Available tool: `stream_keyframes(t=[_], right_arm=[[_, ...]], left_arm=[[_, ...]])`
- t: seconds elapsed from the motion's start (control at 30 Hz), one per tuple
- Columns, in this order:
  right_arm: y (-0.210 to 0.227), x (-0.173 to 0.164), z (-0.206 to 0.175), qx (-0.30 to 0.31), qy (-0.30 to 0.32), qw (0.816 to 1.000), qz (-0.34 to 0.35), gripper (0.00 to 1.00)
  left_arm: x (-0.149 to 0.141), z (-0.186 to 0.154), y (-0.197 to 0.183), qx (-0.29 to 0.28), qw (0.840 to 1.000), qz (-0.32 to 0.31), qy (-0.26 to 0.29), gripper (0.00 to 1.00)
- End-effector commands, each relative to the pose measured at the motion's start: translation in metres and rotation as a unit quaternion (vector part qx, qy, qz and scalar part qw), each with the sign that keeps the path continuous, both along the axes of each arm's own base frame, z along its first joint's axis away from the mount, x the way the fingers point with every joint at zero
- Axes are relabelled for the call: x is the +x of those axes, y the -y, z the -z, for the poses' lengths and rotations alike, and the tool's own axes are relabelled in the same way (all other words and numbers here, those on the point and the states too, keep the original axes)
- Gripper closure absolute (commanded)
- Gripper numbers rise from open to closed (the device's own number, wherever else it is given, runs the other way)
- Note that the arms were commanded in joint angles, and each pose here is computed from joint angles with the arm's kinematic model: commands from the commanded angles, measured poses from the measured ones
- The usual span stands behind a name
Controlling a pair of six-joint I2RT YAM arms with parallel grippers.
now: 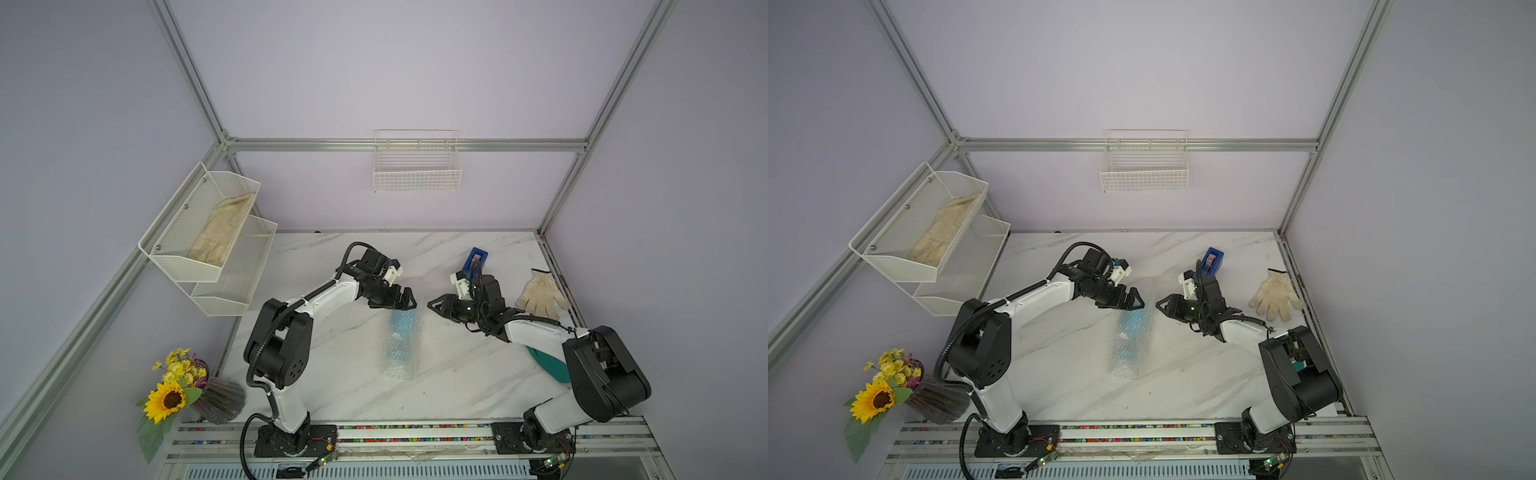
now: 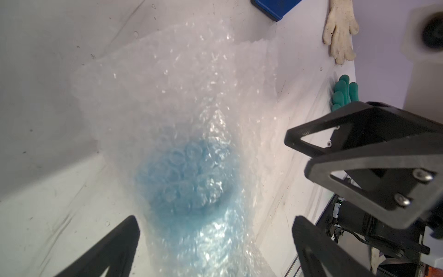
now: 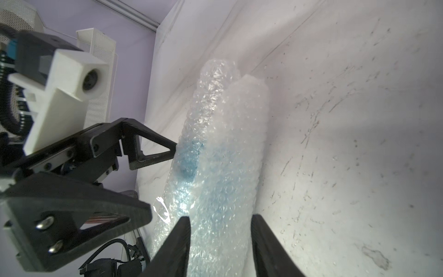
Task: Wrap wine glasses in bubble wrap
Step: Stick the tape on the bubble wrap.
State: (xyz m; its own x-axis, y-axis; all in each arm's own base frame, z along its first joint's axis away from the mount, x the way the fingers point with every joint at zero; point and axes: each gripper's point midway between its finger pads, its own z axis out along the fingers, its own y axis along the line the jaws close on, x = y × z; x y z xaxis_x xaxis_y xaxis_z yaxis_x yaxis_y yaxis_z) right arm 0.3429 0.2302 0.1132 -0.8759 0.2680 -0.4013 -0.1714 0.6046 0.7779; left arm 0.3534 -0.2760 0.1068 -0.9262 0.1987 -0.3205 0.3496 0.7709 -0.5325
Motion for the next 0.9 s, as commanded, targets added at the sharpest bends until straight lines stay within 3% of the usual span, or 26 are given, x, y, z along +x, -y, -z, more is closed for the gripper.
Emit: stream_keyframes(t=[0.0,0.13,0.43,0.87], right_arm=[[-0.006,0.014,-0.006,0.019,0.009,1.0,0.002,0.56],[-0.011,0.022,-0.003,0.021,0.007,1.0,-0.001,0.57],[-0.031,0.029,0.003,0.032,-0.007,0.999,-0.037,0.62],[-0.046,0.027,-0.005,0.044,-0.007,0.998,-0.043,0.62]], left_arm=[[0.009,-0.014,0.006,0.014,1.0,-0.008,0.011,0.0],[0.009,-0.007,0.004,0.037,0.999,-0.01,0.002,0.0],[0.002,-0.021,0.019,0.003,1.0,0.012,0.0,0.0],[-0.006,0.004,0.019,0.057,0.998,0.02,-0.005,0.0]])
